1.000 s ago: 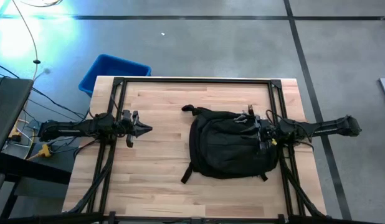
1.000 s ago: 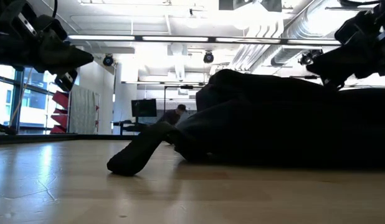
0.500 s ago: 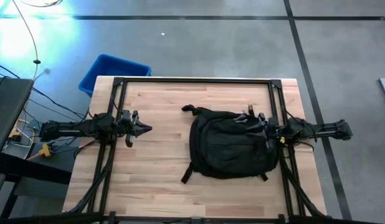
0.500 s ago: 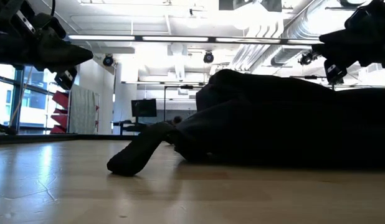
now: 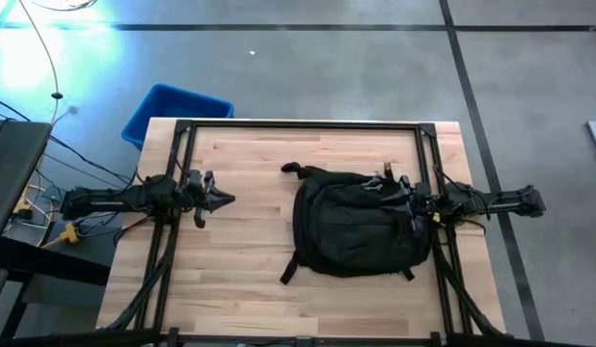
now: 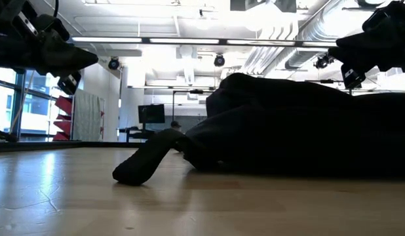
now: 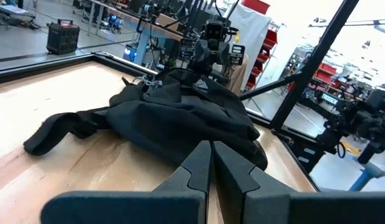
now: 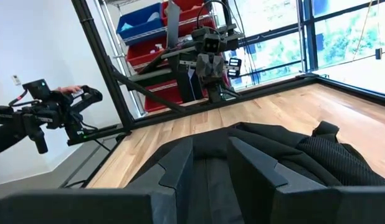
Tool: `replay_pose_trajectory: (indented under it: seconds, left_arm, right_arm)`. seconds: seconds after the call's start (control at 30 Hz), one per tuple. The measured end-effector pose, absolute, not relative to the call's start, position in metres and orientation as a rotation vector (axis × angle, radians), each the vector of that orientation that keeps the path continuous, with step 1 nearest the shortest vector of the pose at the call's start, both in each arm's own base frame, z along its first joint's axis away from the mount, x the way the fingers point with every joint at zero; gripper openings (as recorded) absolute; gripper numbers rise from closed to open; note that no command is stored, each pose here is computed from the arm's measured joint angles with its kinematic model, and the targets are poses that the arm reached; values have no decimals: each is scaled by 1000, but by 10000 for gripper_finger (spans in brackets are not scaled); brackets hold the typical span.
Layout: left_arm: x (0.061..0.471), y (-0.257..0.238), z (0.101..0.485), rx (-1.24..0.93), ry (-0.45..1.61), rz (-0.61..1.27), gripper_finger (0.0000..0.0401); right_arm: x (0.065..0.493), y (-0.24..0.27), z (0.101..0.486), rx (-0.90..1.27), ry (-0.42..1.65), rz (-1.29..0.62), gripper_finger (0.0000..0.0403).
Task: Unpack backpack
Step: Return to Home Position
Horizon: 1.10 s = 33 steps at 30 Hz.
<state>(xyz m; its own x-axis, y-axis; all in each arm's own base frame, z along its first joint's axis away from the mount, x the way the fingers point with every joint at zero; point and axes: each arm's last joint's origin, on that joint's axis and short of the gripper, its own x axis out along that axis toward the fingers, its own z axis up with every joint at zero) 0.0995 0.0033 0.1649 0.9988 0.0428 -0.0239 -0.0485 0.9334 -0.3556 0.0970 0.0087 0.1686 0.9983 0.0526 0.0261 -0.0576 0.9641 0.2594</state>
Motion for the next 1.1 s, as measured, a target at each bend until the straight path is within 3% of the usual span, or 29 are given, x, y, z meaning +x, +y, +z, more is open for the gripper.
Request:
replay_pose_trajectory:
  seconds: [0.4,0.67,1.1]
  left_arm:
    - [96,13,171,-349,-75,137,0]
    - [95,18,168,-7,-18,200,0]
    - [97,-1,168,-9,-17,-21,0]
  right_arm:
    - [96,6,177,191,-114,-36,87]
    - [97,6,174,193,-89,-38,87]
    - [97,6,174,192,-81,-39,87]
